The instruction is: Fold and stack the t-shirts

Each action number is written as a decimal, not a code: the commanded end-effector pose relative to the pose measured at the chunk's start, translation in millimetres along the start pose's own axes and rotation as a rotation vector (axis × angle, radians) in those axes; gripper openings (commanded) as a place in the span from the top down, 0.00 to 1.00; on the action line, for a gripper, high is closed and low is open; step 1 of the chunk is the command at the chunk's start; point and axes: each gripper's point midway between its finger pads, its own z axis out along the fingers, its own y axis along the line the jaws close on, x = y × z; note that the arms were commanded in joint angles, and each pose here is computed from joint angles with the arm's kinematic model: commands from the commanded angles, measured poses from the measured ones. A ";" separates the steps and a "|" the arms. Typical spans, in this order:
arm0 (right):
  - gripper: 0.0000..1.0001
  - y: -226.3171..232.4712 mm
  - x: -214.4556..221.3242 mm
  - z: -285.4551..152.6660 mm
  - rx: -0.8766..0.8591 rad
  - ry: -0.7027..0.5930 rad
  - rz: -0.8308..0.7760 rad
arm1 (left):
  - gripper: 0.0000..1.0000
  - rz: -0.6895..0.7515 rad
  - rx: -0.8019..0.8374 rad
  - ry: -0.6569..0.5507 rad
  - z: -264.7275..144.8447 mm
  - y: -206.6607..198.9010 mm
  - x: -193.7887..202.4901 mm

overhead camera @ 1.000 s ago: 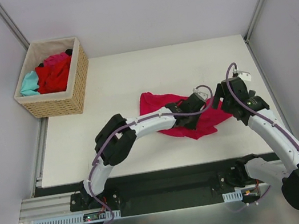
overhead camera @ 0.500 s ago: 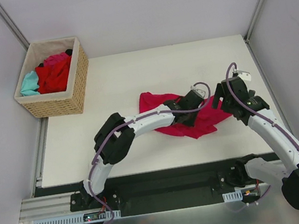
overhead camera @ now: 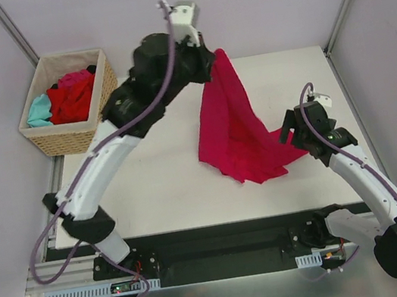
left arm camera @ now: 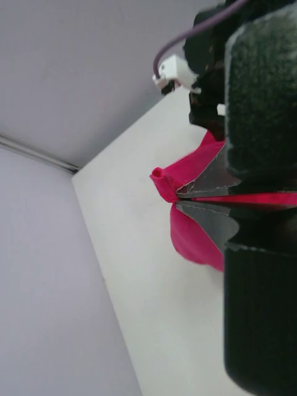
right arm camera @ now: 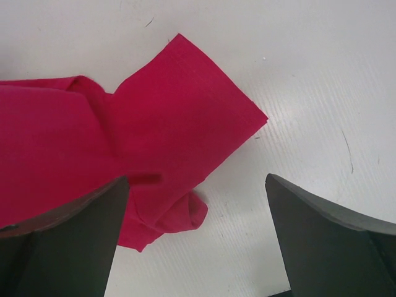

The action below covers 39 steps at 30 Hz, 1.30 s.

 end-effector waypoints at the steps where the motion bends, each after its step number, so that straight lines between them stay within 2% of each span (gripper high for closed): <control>1: 0.03 9.2 0.2 -0.3 -0.057 -0.008 0.018 | 1.00 0.043 -0.037 -0.058 -58.9 13.3 -29.5; 9: 0.03 22.3 -0.1 -1.9 -0.102 -0.026 0.004 | 1.00 0.047 -0.034 -0.115 -93.4 18.5 -48.0; 18: 0.03 46.5 -1.9 -32.5 -0.229 -0.047 -0.060 | 1.00 0.069 -0.049 -0.117 -92.2 21.2 -51.3; 27: 0.03 100.4 57.2 -55.2 -0.423 0.086 -0.229 | 1.00 0.089 -0.096 -0.105 -84.4 28.6 -47.0; 34: 0.02 146.2 106.7 -86.4 -0.557 0.177 -0.455 | 1.00 0.099 -0.142 -0.075 -75.1 38.2 -36.5; 39: 0.02 160.9 147.3 -109.1 -0.591 0.217 -0.618 | 1.00 0.092 -0.158 -0.062 -71.2 43.8 -31.9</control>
